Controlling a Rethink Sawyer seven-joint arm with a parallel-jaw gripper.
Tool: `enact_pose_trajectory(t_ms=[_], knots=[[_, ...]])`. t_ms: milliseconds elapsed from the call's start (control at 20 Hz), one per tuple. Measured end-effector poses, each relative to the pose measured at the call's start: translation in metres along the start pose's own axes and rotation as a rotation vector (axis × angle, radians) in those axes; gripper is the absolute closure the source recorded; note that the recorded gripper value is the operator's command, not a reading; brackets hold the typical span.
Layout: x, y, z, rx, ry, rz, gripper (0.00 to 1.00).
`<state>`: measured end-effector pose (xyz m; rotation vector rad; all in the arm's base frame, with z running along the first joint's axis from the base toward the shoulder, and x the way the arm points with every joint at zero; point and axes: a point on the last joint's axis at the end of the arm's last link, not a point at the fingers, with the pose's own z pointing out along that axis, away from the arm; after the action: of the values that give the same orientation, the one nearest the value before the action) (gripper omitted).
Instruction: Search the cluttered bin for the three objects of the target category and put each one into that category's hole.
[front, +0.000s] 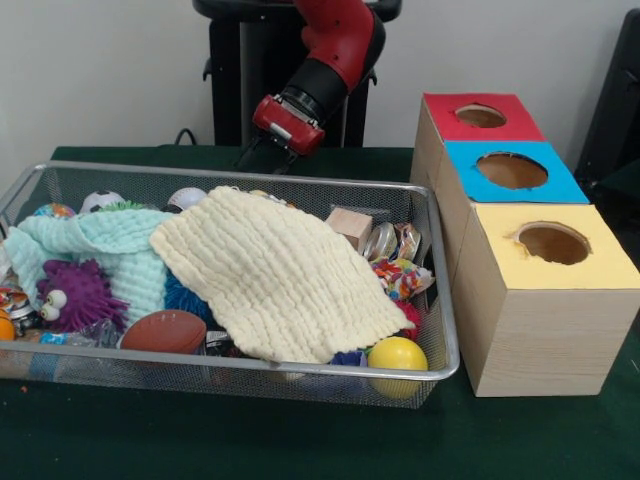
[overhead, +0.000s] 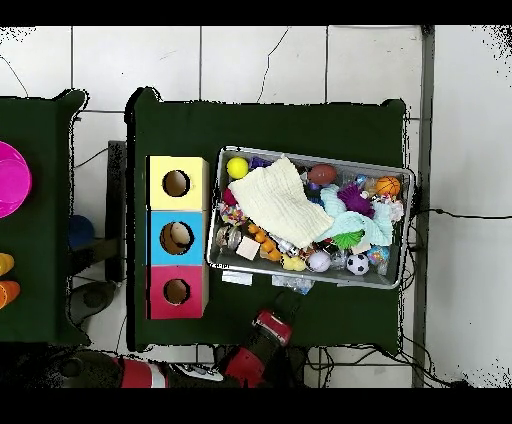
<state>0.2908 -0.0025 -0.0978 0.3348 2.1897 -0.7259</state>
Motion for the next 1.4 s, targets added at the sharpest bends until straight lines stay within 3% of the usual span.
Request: enact_pose_trajectory(t_ms=[250,650,1000,1400], knots=[[-0.008,0.004,0.002,-0.046,-0.052,0.002,0.00],[-0.003,-0.001,0.011,-0.103,0.057,0.037,0.00],[-0.006,-0.003,0.012,-0.115,0.086,0.055,0.00],[-0.006,-0.004,0.012,-0.114,0.087,0.055,0.00]])
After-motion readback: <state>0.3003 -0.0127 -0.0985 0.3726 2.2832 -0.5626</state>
